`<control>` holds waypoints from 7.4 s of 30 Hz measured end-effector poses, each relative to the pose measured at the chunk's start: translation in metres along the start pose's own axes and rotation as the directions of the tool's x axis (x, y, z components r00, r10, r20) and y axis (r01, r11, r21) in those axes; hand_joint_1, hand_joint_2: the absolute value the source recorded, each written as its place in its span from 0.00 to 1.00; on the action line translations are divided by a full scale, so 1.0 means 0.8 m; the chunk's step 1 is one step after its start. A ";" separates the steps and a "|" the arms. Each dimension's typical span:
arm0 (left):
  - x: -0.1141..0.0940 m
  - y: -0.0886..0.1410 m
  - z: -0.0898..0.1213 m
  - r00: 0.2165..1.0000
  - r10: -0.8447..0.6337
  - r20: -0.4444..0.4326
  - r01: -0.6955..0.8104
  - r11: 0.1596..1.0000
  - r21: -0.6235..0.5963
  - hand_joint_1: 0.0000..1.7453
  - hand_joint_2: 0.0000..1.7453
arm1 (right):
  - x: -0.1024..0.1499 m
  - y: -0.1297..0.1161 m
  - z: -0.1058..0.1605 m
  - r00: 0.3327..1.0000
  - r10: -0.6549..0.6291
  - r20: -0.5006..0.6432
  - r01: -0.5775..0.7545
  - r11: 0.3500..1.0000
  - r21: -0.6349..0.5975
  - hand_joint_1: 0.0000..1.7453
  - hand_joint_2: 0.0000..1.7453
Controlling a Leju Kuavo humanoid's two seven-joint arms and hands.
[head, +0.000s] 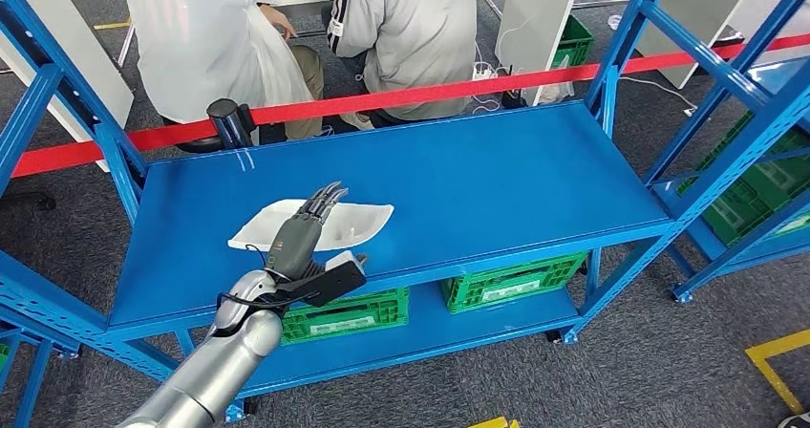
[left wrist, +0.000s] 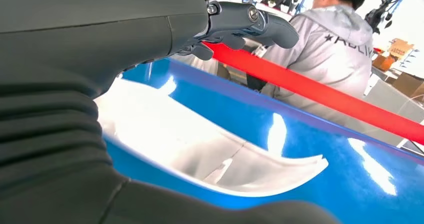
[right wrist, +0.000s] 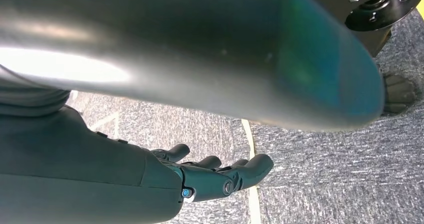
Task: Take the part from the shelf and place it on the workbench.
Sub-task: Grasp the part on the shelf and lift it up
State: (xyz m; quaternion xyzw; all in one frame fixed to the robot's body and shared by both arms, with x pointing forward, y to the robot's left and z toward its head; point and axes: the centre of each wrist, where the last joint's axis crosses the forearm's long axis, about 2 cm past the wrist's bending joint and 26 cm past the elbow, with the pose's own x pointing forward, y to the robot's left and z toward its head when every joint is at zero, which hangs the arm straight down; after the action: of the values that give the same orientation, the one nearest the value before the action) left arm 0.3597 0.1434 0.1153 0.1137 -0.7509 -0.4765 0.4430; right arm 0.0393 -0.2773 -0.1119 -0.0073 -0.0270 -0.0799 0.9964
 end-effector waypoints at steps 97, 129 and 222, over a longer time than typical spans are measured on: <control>-0.081 0.026 0.014 0.868 -0.466 -0.170 0.401 0.862 -0.310 1.00 1.00 | 0.004 0.000 0.000 0.998 0.052 0.022 -0.052 0.999 0.009 0.00 0.00; -0.073 0.024 0.007 0.908 -0.399 -0.128 0.354 0.894 -0.276 0.00 1.00 | 0.004 -0.005 0.000 0.999 0.035 0.023 -0.035 0.999 -0.030 0.00 0.00; -0.070 0.022 0.004 0.926 -0.362 -0.102 0.321 0.903 -0.286 0.00 1.00 | 0.004 -0.007 0.000 0.999 0.035 0.030 -0.034 0.999 -0.026 0.00 0.00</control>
State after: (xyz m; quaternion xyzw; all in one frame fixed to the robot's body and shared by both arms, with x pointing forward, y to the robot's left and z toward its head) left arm 0.3939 0.1880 0.0981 0.2200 -0.6126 -0.6325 0.4198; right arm 0.0416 -0.2833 -0.1118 -0.0215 -0.0410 -0.0628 0.9969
